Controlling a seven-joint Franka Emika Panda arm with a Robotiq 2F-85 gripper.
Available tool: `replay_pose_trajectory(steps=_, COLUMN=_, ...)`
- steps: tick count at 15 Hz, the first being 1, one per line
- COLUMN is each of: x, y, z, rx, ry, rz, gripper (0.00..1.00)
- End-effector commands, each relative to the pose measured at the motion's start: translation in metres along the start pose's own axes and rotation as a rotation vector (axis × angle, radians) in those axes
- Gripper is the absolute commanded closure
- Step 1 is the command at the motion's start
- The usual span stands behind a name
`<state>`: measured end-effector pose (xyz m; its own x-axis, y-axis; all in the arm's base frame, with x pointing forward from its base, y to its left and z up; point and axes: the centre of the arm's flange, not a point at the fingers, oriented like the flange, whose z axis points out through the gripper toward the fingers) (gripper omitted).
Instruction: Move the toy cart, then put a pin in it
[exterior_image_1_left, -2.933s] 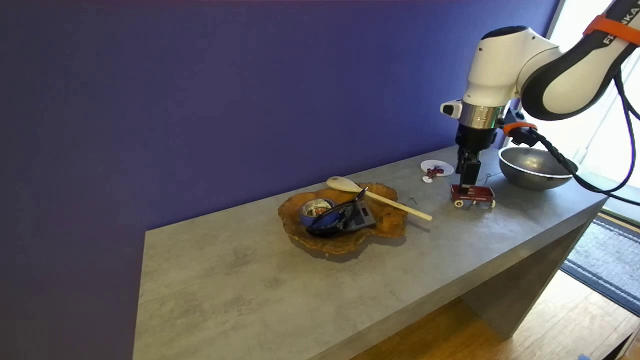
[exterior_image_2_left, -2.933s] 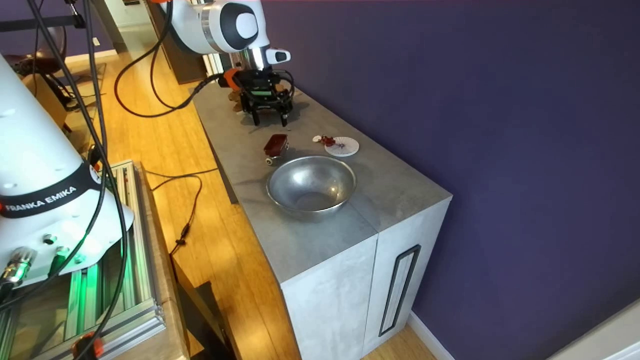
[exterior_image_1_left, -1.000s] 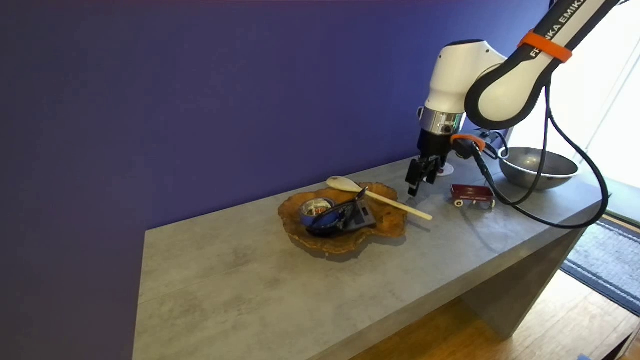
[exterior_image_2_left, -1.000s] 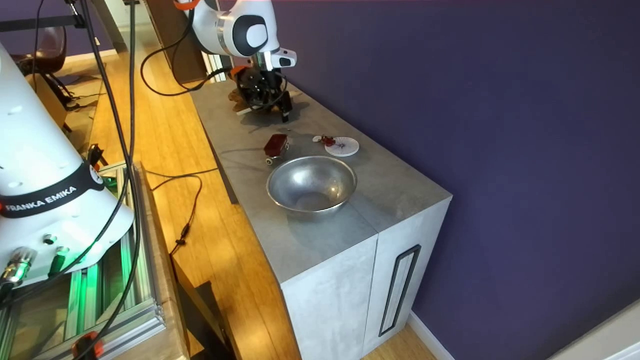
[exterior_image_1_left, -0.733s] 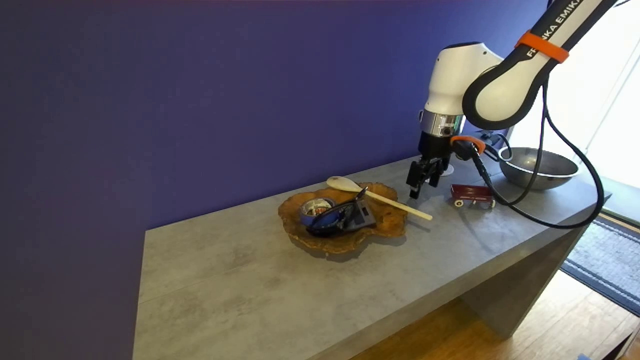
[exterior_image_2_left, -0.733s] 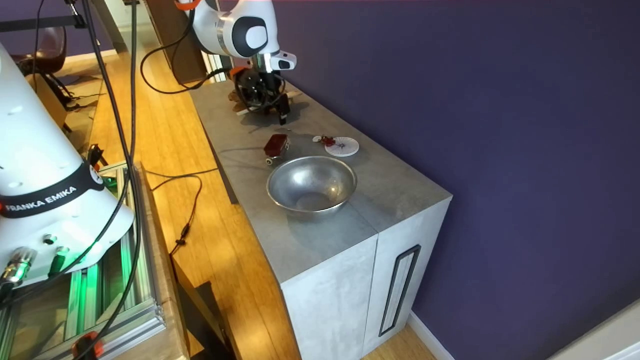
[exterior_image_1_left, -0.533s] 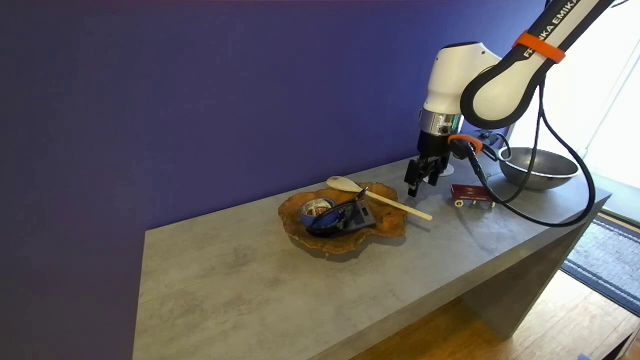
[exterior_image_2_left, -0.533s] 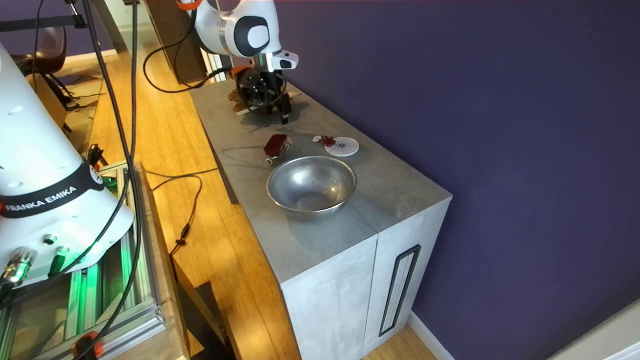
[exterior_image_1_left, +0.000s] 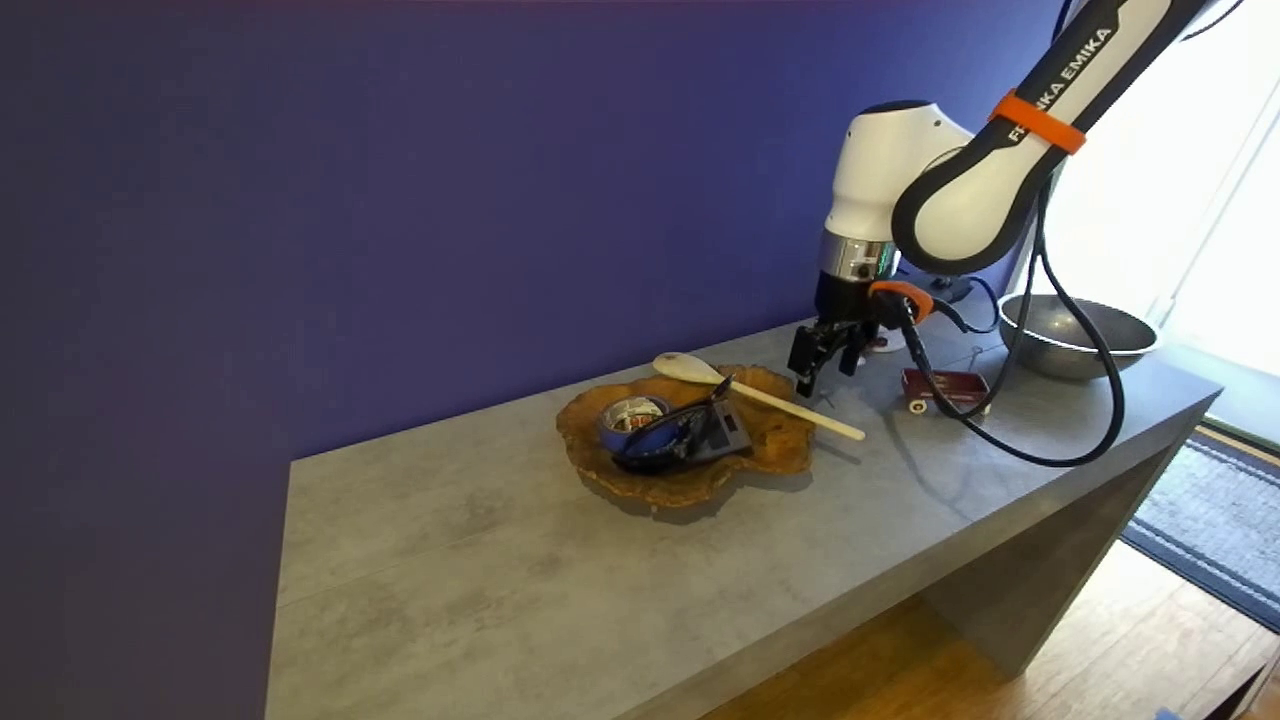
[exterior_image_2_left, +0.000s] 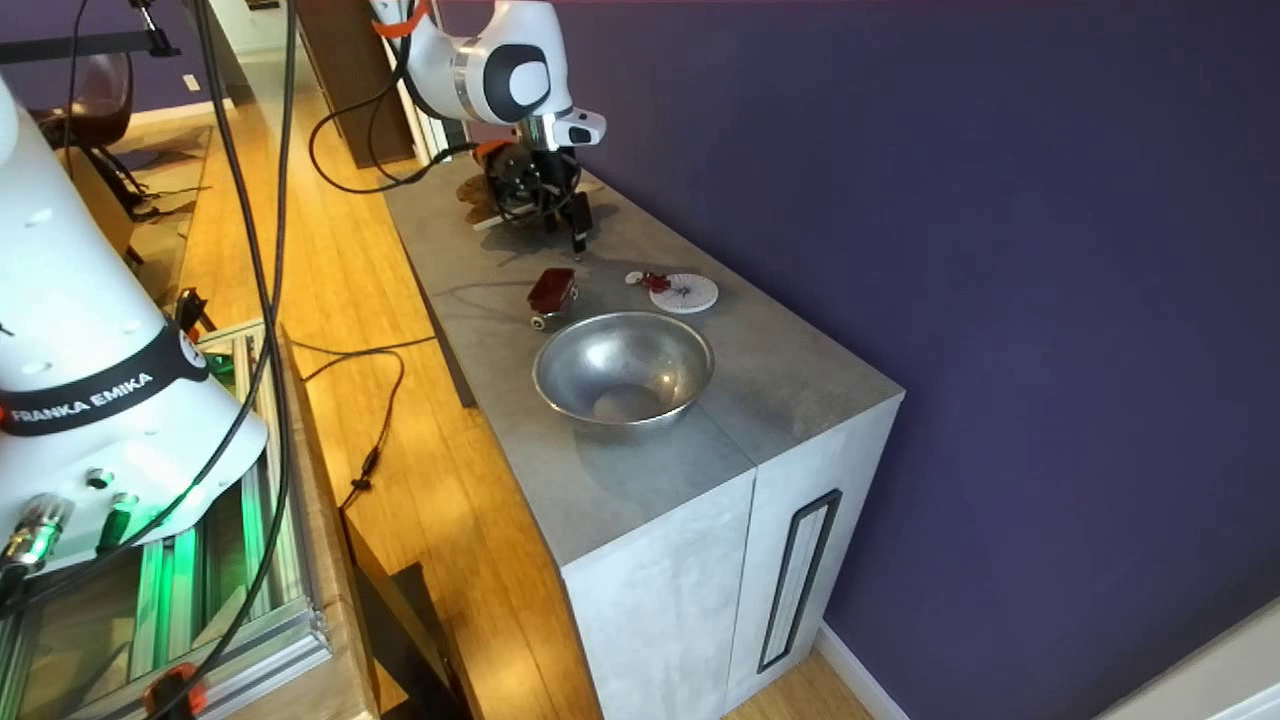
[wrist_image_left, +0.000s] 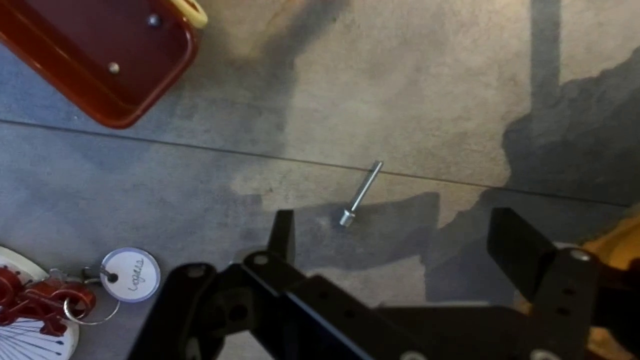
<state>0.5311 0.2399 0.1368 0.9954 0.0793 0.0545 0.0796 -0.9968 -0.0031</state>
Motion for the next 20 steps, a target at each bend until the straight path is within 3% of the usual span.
replay_pose_trajectory(steps=1, x=0.0102, y=-0.006, z=0.0087, rx=-0.033, ry=0.009, rz=0.03, gripper=0.34)
replay_pose_trajectory(steps=10, x=0.0163, y=-0.0015, z=0.0153, rx=-0.06, ry=-0.011, rz=0.064, gripper=0.97)
replay_pose_trajectory(steps=11, x=0.0157, y=-0.0006, z=0.0158, rx=-0.07, ry=-0.017, rz=0.069, gripper=0.53)
replay_pose_trajectory(steps=12, x=0.0154, y=0.0002, z=0.0165, rx=-0.075, ry=-0.022, rz=0.073, gripper=0.59)
replay_pose_trajectory(steps=13, x=0.015, y=0.0009, z=0.0169, rx=-0.081, ry=-0.028, rz=0.076, gripper=0.59)
replay_pose_trajectory(steps=17, x=0.0157, y=0.0005, z=0.0172, rx=-0.089, ry=-0.038, rz=0.082, gripper=0.33)
replay_pose_trajectory(steps=18, x=0.0158, y=0.0003, z=0.0177, rx=-0.089, ry=-0.041, rz=0.08, gripper=0.42)
replay_pose_trajectory(steps=19, x=0.016, y=-0.0001, z=0.0182, rx=-0.089, ry=-0.043, rz=0.079, gripper=0.7)
replay_pose_trajectory(steps=20, x=0.0156, y=-0.0004, z=0.0185, rx=-0.09, ry=-0.045, rz=0.077, gripper=0.67)
